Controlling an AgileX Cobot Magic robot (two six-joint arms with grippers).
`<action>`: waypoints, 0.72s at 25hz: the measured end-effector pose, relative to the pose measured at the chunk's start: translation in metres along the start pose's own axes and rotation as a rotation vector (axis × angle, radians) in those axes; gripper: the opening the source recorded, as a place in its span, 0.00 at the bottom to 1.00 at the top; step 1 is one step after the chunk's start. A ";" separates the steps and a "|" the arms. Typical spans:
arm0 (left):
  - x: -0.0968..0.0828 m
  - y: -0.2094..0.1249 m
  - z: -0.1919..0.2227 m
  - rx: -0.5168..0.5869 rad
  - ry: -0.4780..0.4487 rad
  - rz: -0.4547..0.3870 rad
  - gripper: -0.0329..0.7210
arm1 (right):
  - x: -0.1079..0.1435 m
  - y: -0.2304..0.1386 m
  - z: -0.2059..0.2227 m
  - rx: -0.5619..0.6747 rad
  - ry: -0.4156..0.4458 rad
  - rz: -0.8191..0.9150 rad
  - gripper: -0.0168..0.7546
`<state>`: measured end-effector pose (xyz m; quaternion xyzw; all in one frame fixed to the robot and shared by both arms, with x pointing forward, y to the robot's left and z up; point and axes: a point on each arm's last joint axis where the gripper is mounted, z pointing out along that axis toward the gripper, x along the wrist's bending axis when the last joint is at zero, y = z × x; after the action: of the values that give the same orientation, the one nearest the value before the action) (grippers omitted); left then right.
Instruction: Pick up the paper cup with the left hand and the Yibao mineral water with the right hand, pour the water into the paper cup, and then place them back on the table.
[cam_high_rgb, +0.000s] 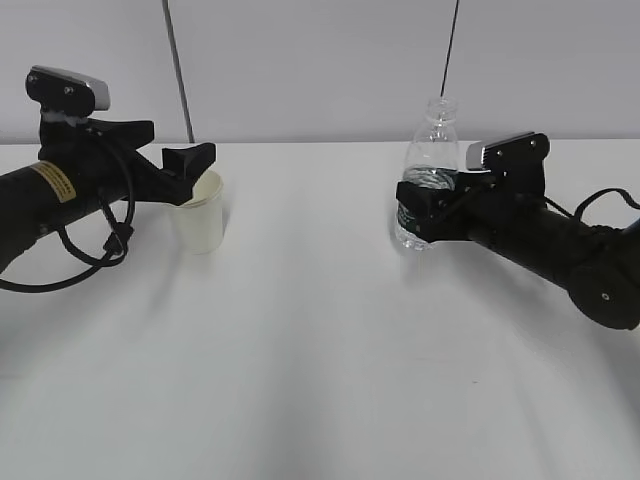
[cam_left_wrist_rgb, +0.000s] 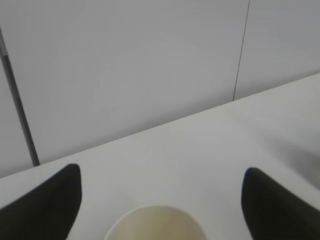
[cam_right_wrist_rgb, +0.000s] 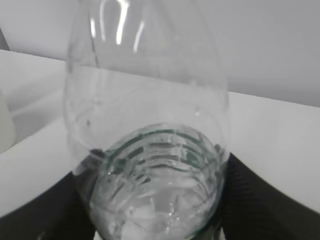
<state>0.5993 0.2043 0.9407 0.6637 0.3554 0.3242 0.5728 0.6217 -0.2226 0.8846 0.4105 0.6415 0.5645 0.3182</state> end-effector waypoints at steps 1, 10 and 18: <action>0.000 0.000 0.000 0.000 0.000 0.000 0.83 | 0.000 0.000 0.000 -0.002 0.000 -0.015 0.64; -0.001 0.000 0.000 0.001 -0.006 -0.013 0.83 | -0.001 0.002 0.000 -0.017 -0.012 -0.087 0.64; -0.002 0.000 0.000 0.005 -0.024 -0.002 0.82 | -0.002 -0.010 0.002 -0.037 -0.016 -0.066 0.64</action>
<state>0.5981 0.2025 0.9404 0.6687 0.3501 0.3148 0.5755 0.6226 -0.2237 0.8740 0.3875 0.6417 0.5622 0.3492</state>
